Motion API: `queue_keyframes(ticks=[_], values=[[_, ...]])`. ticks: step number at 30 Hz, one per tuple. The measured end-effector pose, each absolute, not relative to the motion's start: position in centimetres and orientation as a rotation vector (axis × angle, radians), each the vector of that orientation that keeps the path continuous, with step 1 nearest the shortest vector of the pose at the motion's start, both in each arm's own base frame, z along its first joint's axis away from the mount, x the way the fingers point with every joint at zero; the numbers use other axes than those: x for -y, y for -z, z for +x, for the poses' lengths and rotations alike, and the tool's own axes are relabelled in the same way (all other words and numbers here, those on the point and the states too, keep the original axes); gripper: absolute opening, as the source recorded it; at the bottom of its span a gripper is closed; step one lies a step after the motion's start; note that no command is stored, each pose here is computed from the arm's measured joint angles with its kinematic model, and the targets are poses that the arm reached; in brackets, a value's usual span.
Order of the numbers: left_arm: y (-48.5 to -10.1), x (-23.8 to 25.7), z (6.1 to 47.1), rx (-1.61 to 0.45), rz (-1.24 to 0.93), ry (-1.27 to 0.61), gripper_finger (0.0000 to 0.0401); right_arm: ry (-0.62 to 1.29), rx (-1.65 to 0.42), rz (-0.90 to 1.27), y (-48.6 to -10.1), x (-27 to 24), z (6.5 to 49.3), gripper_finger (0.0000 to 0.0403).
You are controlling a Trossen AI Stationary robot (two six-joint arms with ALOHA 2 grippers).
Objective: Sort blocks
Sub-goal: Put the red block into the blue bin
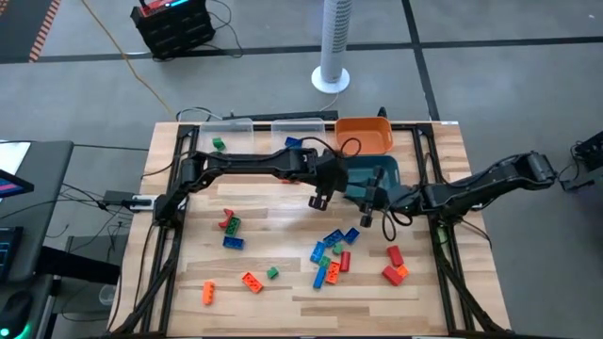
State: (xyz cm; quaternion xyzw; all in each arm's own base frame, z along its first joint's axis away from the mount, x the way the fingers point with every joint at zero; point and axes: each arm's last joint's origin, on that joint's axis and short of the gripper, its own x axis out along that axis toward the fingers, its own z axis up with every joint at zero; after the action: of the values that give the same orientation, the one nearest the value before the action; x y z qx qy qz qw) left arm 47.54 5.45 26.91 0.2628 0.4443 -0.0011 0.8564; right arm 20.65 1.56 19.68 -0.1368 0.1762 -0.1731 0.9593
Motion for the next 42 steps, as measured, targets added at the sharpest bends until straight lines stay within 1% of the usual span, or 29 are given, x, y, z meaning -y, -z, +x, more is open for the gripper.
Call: queue_keyframes(ticks=[4, 15, 19, 24, 27, 30, 33, 37, 39, 42], values=[[-27.0, -5.3, 47.6, -0.921, 0.553, 0.009, 0.0097, 0.350, -0.354, -0.278, -19.7, -1.6, 20.7, 0.0152], [-27.1, -5.0, 47.8, -0.882, 0.545, 0.057, 0.0098, 0.361, -0.358, -0.276, -19.6, -1.3, 20.7, 0.0045], [-27.1, -5.0, 47.8, -0.888, 0.527, 0.038, 0.0114, 0.360, -0.374, -0.280, -19.5, -1.3, 20.7, 0.0010], [-27.0, -5.1, 47.7, -0.920, 0.558, -0.022, 0.0171, 0.371, -0.401, -0.288, -19.3, -1.1, 20.6, 0.0006], [-26.8, -5.3, 47.2, -0.989, 0.573, -0.075, 0.0207, 0.380, -0.456, -0.299, -19.6, -1.1, 20.7, 0.0003], [-26.5, -5.8, 46.8, -1.043, 0.557, -0.117, 0.0233, 0.392, -0.507, -0.294, -20.4, -0.9, 20.9, 0.0002], [-26.2, -6.1, 46.3, -1.098, 0.519, -0.134, 0.0242, 0.433, -0.588, -0.278, -20.7, -0.3, 20.9, 0.0001], [-25.9, -6.2, 45.3, -1.180, 0.475, -0.134, 0.0240, 0.527, -0.718, -0.212, -19.9, 1.2, 20.0, 0.0001], [-25.9, -5.9, 44.6, -1.188, 0.467, -0.132, 0.0236, 0.576, -0.768, -0.175, -19.5, 1.9, 19.6, 0.0005], [-25.9, -5.4, 43.6, -1.149, 0.465, -0.132, 0.0229, 0.616, -0.806, -0.127, -19.3, 3.0, 19.2, 0.0009]])
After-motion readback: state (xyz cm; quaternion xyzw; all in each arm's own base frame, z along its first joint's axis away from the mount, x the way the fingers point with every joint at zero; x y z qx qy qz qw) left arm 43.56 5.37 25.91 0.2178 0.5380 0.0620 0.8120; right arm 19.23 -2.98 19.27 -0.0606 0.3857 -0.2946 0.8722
